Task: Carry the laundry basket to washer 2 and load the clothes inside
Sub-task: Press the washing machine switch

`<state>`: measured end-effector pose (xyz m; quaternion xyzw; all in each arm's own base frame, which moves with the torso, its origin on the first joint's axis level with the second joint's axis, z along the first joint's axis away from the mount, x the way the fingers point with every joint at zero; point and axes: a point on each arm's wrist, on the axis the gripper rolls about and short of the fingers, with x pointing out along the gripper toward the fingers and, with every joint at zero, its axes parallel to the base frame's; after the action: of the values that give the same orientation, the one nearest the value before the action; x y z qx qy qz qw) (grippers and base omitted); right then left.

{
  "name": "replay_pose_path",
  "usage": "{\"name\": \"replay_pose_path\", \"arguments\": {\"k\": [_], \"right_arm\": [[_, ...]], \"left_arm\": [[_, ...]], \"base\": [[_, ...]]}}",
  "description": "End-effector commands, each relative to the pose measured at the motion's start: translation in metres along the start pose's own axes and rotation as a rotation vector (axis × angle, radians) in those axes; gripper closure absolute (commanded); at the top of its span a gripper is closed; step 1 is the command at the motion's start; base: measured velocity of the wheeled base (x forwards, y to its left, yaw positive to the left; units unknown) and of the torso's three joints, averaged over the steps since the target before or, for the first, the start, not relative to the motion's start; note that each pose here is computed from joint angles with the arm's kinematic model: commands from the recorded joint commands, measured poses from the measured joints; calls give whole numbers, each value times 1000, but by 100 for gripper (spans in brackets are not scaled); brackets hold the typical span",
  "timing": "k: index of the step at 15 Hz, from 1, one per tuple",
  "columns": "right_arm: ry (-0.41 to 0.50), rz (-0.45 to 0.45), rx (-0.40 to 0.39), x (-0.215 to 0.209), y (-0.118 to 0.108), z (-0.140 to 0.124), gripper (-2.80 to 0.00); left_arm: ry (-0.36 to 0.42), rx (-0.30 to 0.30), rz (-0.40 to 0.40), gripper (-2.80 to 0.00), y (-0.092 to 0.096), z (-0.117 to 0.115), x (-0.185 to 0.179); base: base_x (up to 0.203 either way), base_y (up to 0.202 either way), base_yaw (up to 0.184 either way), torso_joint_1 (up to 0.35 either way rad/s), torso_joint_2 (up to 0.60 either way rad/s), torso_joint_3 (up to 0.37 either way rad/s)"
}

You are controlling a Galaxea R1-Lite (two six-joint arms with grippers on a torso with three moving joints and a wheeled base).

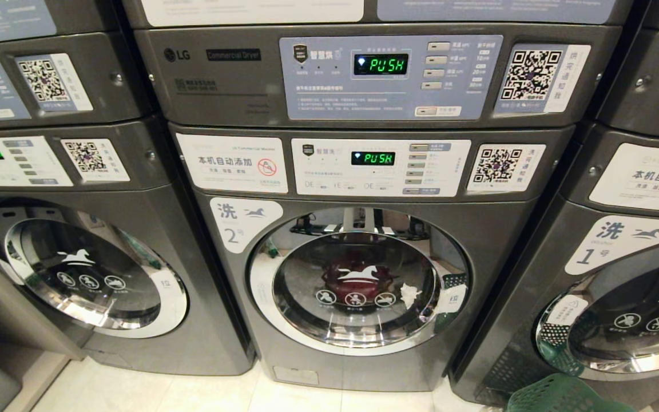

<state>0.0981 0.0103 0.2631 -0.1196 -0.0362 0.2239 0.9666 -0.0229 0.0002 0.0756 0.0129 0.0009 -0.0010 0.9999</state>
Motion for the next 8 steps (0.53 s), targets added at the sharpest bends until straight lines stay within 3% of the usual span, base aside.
{"name": "replay_pose_path", "arguments": {"k": [1, 5, 8], "right_arm": [[132, 68, 60, 74, -25, -24, 0], [42, 217, 8, 157, -4, -40, 0], [-23, 216, -18, 199, 10, -60, 0]], "left_arm": [[0, 0, 0, 0, 0, 0, 0], [0, 0, 0, 0, 0, 0, 0], [-2, 0, 0, 0, 0, 0, 0]], "base": [[0, 0, 0, 0, 0, 0], [0, 0, 0, 0, 0, 0], [0, 0, 0, 0, 0, 0]]}}
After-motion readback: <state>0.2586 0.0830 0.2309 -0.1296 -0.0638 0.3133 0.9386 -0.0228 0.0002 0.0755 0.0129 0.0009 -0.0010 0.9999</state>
